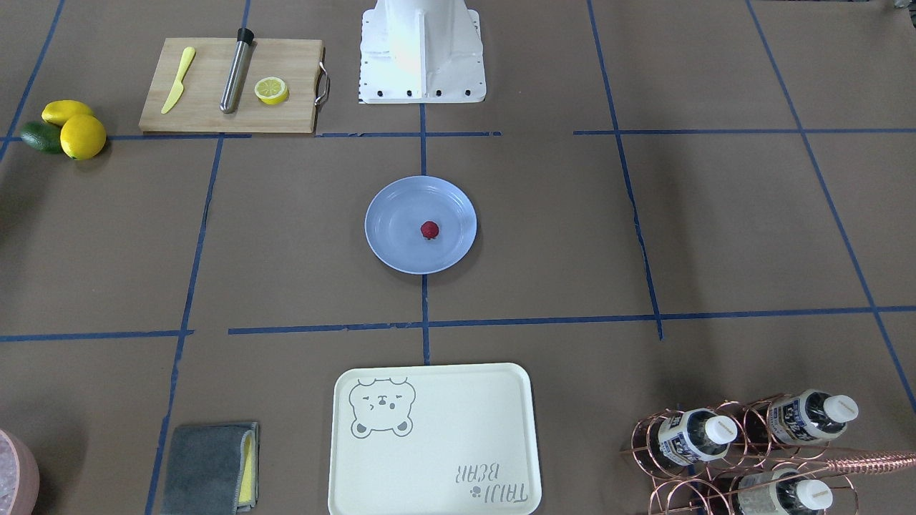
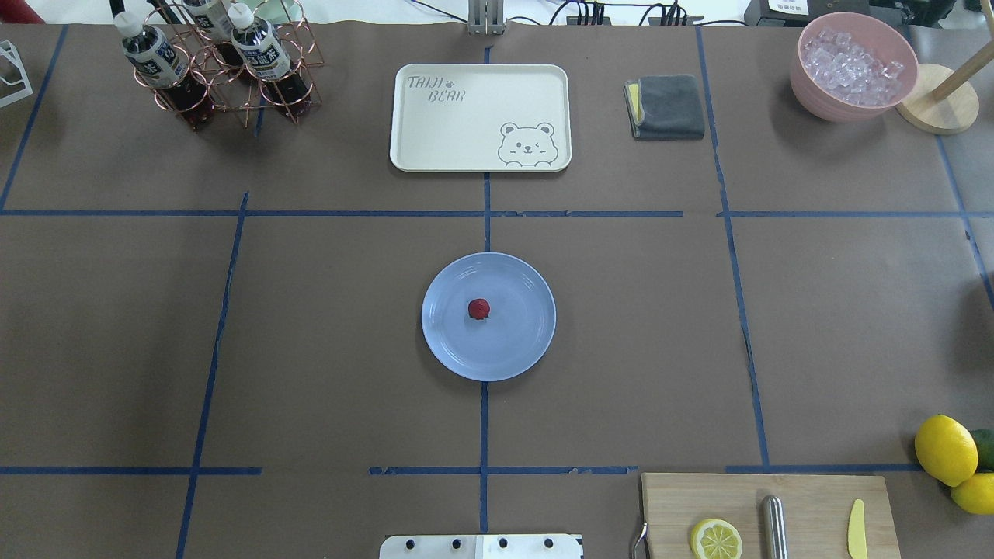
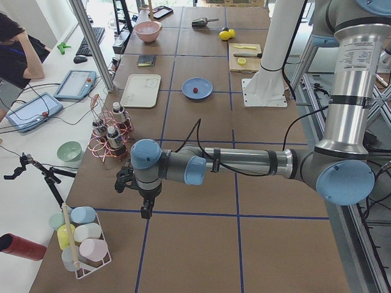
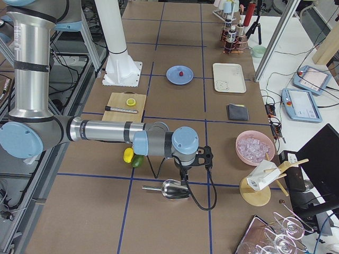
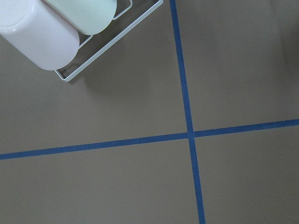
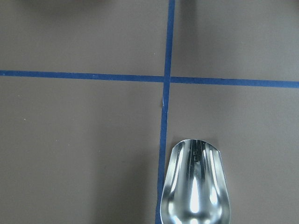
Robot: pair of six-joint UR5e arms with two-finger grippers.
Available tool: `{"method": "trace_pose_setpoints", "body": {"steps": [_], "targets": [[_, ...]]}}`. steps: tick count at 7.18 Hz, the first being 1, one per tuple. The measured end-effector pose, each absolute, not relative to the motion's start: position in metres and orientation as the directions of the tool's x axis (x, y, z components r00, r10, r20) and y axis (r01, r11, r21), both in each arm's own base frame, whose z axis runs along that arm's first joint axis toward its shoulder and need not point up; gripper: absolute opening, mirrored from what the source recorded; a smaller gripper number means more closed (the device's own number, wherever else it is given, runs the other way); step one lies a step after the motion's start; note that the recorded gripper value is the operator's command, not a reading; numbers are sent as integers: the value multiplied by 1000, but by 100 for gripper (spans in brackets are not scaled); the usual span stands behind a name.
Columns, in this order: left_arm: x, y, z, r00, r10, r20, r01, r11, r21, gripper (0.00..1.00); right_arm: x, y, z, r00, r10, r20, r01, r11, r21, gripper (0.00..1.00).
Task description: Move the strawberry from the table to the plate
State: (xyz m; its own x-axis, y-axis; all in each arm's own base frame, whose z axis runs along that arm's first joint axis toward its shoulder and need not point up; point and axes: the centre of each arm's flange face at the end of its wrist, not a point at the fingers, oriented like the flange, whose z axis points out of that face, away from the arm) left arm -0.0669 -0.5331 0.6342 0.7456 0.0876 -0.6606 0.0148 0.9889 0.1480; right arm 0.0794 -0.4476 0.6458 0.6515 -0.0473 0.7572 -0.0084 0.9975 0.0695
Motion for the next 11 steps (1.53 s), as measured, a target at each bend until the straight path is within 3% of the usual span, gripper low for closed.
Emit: {"method": "trace_pose_setpoints", "body": {"steps": [11], "targets": [[-61,-502,627,708,77,-702,12,993,121,100,79,-447,646,650,-47,758,-9,998,70,100]]}}
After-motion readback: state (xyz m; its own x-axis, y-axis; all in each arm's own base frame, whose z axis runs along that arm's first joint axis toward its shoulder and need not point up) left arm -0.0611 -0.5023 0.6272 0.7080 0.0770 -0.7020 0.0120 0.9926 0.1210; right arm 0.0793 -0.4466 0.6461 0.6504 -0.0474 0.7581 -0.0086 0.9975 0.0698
